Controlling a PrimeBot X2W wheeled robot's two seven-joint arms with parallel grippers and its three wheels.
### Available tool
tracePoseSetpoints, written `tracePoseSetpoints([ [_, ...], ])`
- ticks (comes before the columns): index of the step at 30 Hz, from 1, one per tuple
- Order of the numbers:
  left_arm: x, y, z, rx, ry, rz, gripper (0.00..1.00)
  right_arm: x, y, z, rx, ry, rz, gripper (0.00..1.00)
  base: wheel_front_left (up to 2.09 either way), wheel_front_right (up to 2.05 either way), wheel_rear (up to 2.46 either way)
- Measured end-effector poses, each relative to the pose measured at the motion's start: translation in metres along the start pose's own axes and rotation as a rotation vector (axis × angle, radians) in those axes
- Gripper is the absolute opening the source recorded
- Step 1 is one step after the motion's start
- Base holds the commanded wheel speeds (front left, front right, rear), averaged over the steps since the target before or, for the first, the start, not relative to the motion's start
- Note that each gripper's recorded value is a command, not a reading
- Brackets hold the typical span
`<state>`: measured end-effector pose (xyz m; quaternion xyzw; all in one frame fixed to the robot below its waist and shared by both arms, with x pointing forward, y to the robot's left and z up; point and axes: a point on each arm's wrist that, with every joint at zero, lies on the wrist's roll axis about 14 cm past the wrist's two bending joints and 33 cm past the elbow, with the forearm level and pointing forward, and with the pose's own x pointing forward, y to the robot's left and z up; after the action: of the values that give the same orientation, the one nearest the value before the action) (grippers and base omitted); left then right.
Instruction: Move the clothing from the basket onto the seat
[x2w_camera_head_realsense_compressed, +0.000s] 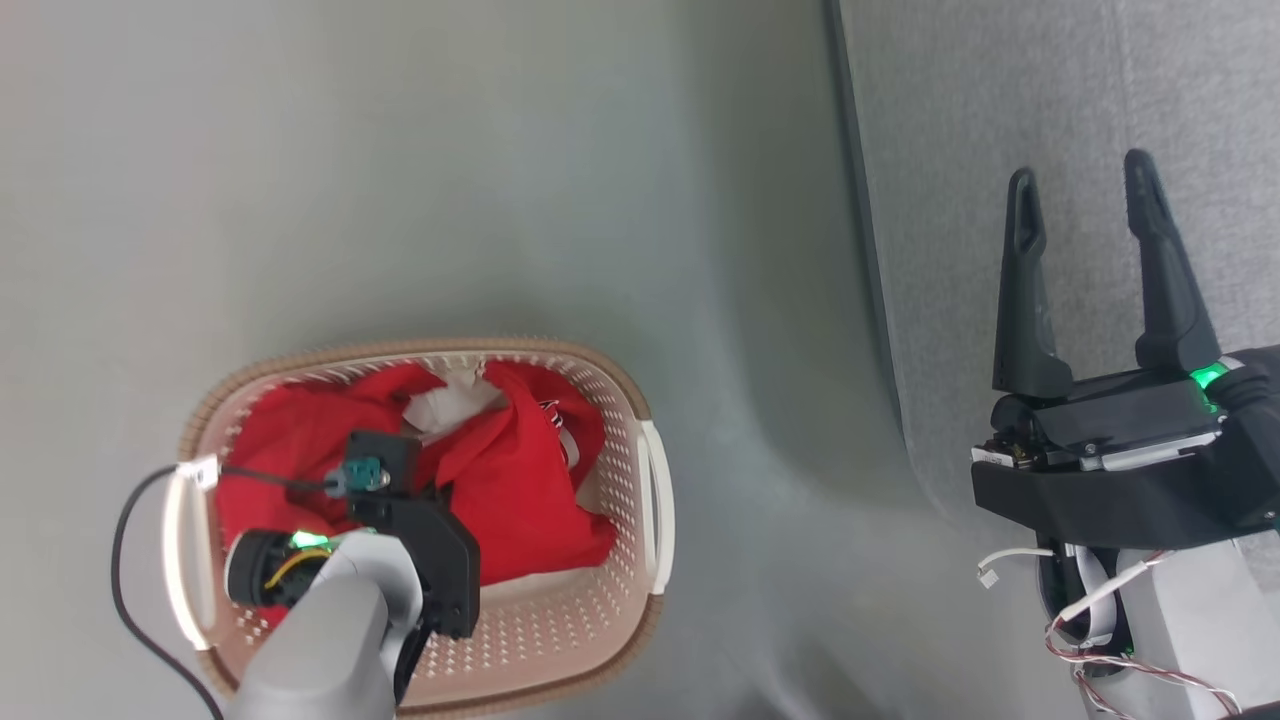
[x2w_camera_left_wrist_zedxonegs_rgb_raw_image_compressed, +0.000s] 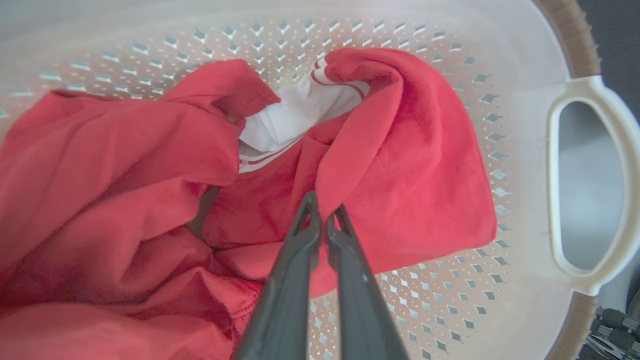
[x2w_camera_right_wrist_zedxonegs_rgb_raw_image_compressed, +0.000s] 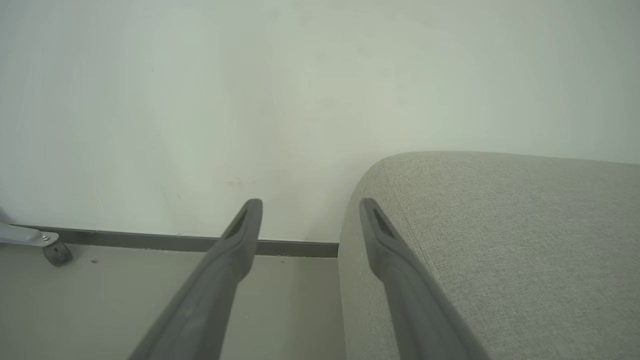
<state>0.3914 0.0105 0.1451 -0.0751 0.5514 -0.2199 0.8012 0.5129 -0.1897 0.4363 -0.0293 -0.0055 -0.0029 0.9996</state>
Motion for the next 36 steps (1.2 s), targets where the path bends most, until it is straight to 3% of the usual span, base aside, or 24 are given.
tracePoseSetpoints([
  [36, -0.192, -0.03, 0.108, -0.078, -0.723, 0.008, 0.0, -0.081, 0.011, 0.054, 0.131, -0.006, 0.058, 1.0, 0.0, 0.0, 0.0],
])
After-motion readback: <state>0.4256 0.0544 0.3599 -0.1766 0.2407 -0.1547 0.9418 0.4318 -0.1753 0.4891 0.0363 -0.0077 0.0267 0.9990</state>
